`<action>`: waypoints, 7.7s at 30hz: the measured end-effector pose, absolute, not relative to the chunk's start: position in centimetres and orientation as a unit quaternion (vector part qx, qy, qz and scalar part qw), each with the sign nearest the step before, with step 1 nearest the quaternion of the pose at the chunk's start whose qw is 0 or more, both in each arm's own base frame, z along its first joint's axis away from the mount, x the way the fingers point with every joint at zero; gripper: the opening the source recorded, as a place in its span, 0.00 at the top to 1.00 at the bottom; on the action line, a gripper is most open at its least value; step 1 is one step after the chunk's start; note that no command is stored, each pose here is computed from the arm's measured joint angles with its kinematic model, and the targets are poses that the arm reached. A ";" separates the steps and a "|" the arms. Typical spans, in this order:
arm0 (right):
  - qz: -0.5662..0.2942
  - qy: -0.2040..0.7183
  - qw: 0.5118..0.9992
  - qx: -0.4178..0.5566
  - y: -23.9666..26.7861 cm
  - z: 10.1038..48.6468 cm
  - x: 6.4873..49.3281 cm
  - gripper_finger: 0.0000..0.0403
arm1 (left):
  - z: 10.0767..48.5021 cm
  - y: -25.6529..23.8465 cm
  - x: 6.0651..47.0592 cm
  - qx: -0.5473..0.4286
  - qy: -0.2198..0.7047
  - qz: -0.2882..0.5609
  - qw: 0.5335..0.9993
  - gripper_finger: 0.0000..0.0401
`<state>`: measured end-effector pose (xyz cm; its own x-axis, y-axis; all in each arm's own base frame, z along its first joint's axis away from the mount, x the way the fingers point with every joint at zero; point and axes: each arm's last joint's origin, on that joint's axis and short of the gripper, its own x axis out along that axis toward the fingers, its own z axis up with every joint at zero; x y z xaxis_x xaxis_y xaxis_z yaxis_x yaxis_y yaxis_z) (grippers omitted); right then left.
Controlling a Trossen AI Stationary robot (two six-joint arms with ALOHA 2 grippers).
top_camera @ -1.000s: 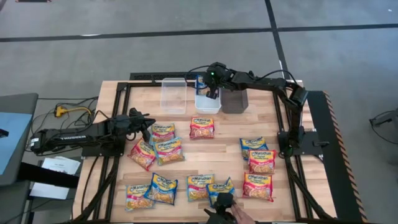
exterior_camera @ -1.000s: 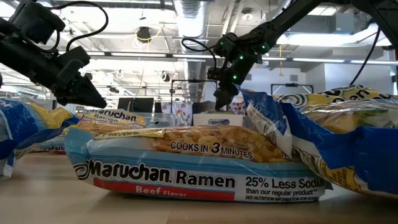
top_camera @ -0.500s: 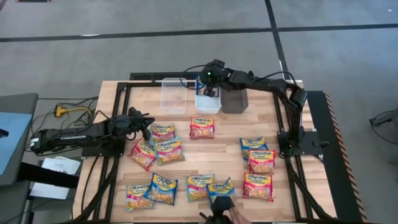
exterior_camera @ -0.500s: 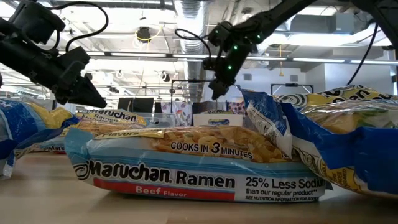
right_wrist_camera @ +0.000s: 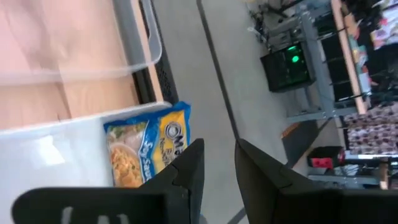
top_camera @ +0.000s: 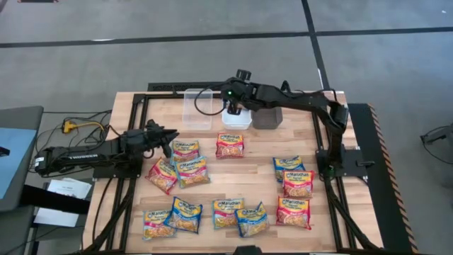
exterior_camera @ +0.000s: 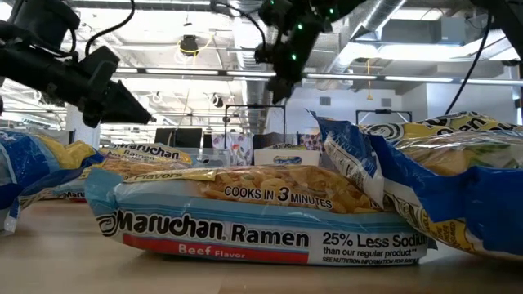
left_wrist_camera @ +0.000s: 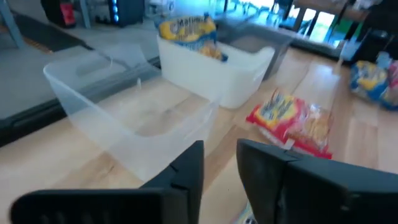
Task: Sort Maruchan noodles
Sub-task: Put the light blue noodle pack into the transparent black bin
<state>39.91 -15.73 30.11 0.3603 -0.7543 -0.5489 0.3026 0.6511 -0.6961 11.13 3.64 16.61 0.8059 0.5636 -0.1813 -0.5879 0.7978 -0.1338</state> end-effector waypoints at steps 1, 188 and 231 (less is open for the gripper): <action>-0.332 0.457 0.786 -0.250 -15.4 30.6 39.7 0.72 | 16.9 3.6 11.2 -0.093 0.052 0.303 0.947 0.76; -0.341 0.278 0.894 -0.081 -4.1 44.2 29.2 0.72 | 17.4 0.5 21.7 -0.232 0.365 -0.063 0.900 0.95; -0.340 0.288 0.891 -0.084 -4.0 44.0 29.1 0.72 | 13.3 0.5 23.1 -0.262 0.439 -0.059 0.858 0.86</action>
<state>29.06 -4.03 43.99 0.6029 -0.6545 -0.4563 0.5578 0.7547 -0.3454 23.13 0.48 13.31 0.6076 -0.3304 -0.7223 -0.1289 0.8563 -0.5001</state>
